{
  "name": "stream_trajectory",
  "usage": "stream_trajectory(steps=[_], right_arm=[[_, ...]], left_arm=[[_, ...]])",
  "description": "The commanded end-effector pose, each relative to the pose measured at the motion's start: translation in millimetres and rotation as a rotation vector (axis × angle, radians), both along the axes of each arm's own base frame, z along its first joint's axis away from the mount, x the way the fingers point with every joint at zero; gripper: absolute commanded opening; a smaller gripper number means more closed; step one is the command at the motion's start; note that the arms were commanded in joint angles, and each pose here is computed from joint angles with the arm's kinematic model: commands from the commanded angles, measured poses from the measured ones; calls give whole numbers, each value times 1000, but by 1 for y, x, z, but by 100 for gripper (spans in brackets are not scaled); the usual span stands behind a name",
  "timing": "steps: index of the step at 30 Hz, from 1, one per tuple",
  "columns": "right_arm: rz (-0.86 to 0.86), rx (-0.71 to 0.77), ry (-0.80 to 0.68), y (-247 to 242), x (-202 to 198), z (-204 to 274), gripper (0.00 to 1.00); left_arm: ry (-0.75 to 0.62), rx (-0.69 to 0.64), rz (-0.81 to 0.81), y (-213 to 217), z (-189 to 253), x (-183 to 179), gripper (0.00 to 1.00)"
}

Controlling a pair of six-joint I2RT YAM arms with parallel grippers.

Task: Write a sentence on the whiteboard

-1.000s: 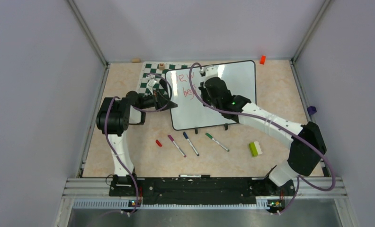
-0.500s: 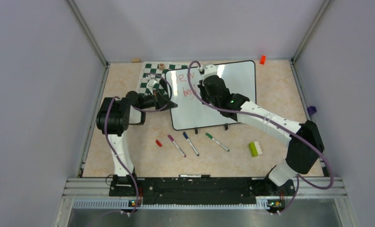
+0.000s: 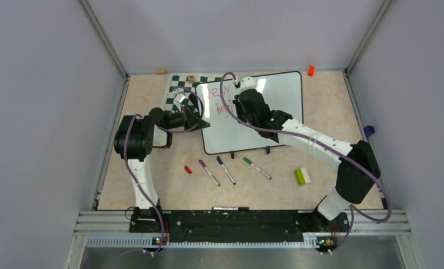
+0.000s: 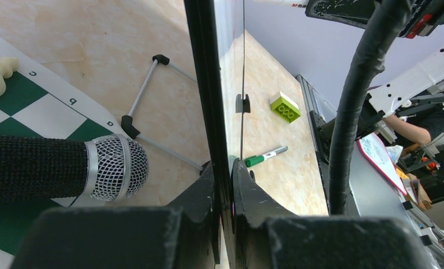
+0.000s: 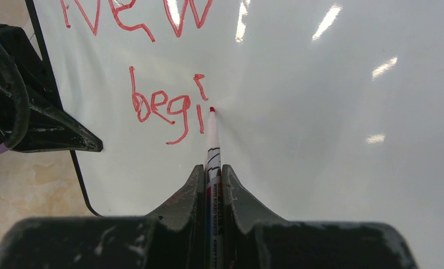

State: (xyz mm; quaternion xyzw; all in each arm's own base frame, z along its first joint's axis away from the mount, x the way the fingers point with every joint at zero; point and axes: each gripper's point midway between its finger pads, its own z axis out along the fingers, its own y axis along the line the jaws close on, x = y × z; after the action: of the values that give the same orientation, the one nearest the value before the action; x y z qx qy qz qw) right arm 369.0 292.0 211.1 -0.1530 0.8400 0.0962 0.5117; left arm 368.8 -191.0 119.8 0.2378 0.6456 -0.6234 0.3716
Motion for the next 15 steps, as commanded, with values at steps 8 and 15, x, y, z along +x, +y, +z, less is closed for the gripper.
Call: stream_trajectory(steps=[8,15], right_arm=[[-33,14,-29,-2,10,8,0],[-32,13,-7,-7,2,-1,0]], left_arm=[[-285,29,-11,1,9,3,0],[-284,29,-11,1,8,3,0]])
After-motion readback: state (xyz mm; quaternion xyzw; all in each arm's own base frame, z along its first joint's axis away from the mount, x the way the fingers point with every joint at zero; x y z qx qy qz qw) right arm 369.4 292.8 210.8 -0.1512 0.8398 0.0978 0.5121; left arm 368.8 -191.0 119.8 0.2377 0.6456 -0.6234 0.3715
